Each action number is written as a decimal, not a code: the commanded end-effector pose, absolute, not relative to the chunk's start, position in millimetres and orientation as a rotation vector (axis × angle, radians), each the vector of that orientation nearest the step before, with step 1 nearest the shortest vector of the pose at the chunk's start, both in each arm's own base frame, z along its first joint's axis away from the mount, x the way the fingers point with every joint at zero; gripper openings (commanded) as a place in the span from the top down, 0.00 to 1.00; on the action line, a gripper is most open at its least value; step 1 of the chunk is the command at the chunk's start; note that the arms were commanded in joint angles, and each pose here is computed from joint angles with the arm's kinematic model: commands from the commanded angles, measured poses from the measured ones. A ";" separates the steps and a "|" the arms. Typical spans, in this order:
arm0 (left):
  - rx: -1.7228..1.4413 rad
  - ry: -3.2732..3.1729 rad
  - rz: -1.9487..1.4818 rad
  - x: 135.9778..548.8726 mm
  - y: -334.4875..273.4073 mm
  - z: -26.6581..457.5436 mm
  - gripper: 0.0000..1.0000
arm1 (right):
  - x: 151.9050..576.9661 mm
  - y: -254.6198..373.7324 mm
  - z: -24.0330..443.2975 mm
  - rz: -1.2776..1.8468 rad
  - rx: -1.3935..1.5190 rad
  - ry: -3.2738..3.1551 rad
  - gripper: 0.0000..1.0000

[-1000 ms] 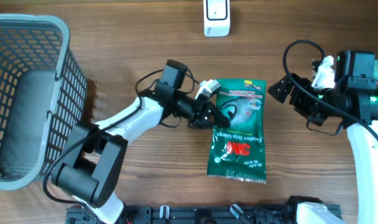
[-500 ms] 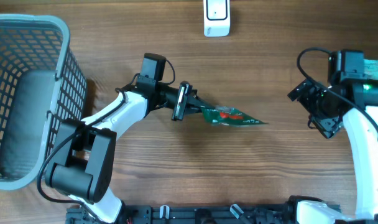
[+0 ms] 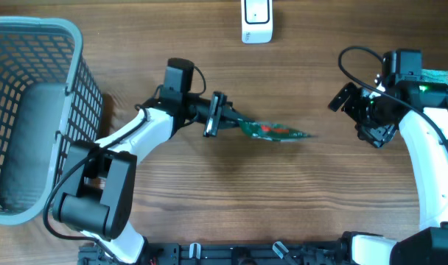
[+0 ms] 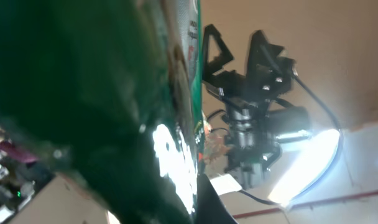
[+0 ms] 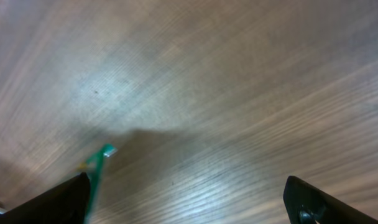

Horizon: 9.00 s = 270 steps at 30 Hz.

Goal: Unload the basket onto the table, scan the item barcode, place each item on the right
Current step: 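Lift the 3M pack with the left gripper and pass it toward the right gripper, then grasp the 3M pack with the right gripper and release the left gripper, then hold the 3M pack up to the white scanner with the right gripper, then carry the 3M pack off the table to the right and release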

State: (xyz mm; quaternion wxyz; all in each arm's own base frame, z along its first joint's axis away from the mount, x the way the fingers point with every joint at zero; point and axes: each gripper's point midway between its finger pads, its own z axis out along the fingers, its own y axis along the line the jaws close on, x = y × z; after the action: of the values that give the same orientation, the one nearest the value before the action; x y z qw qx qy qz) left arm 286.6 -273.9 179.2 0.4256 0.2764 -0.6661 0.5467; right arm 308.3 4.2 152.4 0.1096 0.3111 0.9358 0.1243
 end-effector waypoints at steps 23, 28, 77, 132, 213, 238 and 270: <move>0.864 -1.505 1.252 288.2 -250.4 247.0 0.96 | 274.4 109.5 219.2 0.893 -0.663 2.311 0.00; 0.962 -1.421 1.210 292.3 -232.6 252.0 0.96 | 283.2 123.7 175.0 0.919 -0.745 2.182 0.14; 1.065 -1.445 1.299 319.2 -216.6 254.8 0.96 | 329.2 244.9 182.2 1.164 -1.176 1.207 0.05; 0.904 -3.604 1.163 261.5 -125.9 286.3 0.01 | 305.5 133.1 277.5 1.460 -0.880 1.605 0.95; 1.266 -3.909 0.499 195.5 -32.9 295.7 0.00 | 577.5 48.3 255.8 -0.951 -0.306 1.568 0.96; 1.267 -3.908 0.500 195.5 -32.9 295.7 0.00 | 393.5 -356.9 138.7 -1.273 0.389 2.352 0.96; 1.266 -3.909 0.499 195.5 -32.9 295.7 0.00 | 362.8 -11.4 405.9 0.334 0.200 1.802 0.00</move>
State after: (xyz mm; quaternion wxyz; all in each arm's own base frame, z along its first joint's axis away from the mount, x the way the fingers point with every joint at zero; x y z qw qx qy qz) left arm 194.6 -34.1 295.0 -0.4749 0.2632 -0.8327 0.1088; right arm 394.9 -88.9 353.4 0.5639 0.1926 0.8028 -0.0223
